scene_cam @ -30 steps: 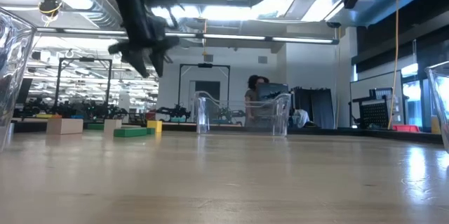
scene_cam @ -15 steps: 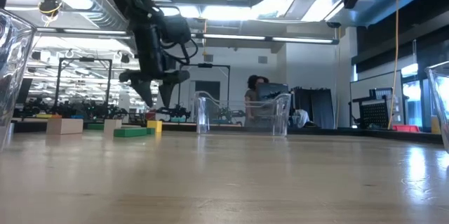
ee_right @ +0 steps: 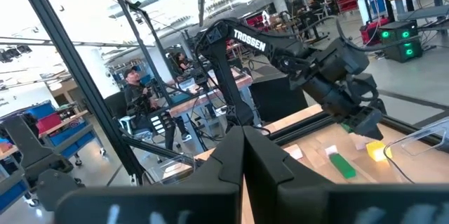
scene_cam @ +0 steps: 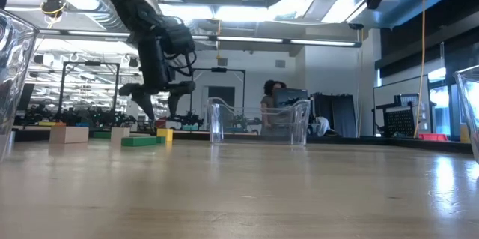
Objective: Sort & place blocks by color
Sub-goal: Put the yellow block into the bottom left transparent bin
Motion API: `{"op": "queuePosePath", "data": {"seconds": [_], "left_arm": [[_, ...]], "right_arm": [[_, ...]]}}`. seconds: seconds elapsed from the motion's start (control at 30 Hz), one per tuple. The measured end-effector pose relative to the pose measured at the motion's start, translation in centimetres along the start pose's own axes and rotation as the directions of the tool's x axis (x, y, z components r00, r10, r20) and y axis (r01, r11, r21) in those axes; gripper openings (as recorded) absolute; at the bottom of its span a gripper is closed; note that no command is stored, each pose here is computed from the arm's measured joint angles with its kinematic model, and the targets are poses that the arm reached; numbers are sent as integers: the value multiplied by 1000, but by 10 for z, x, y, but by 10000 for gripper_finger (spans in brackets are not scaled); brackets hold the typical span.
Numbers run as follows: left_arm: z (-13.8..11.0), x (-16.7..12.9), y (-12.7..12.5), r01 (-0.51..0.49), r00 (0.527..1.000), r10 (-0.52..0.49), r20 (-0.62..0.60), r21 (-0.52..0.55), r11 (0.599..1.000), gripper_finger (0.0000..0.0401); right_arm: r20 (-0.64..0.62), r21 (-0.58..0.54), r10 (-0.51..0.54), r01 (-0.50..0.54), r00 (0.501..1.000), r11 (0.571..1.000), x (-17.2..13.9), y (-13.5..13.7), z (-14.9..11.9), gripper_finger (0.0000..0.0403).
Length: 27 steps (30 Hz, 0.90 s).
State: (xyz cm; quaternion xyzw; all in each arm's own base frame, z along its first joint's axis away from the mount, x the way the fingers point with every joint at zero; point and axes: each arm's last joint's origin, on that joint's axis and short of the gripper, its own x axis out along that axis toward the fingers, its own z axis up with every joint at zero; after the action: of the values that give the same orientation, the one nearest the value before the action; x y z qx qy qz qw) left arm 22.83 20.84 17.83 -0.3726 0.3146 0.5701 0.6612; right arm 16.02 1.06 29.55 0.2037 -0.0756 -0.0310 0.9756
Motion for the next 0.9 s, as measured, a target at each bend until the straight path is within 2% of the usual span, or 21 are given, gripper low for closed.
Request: {"op": "queuePosePath", "data": {"seconds": [0.23,0.43,0.9], "left_arm": [[-5,5,-1,64,998,-63,25,-17,998,252],[-11,16,-2,39,999,-38,-8,31,999,251],[-23,38,-5,0,998,2,-55,48,999,242]], "right_arm": [[-1,0,0,0,1000,1000,0,0,0,10],[-2,0,-1,1,1000,1000,0,0,0,10],[-2,1,-1,1,1000,1000,0,0,0,10]]}}
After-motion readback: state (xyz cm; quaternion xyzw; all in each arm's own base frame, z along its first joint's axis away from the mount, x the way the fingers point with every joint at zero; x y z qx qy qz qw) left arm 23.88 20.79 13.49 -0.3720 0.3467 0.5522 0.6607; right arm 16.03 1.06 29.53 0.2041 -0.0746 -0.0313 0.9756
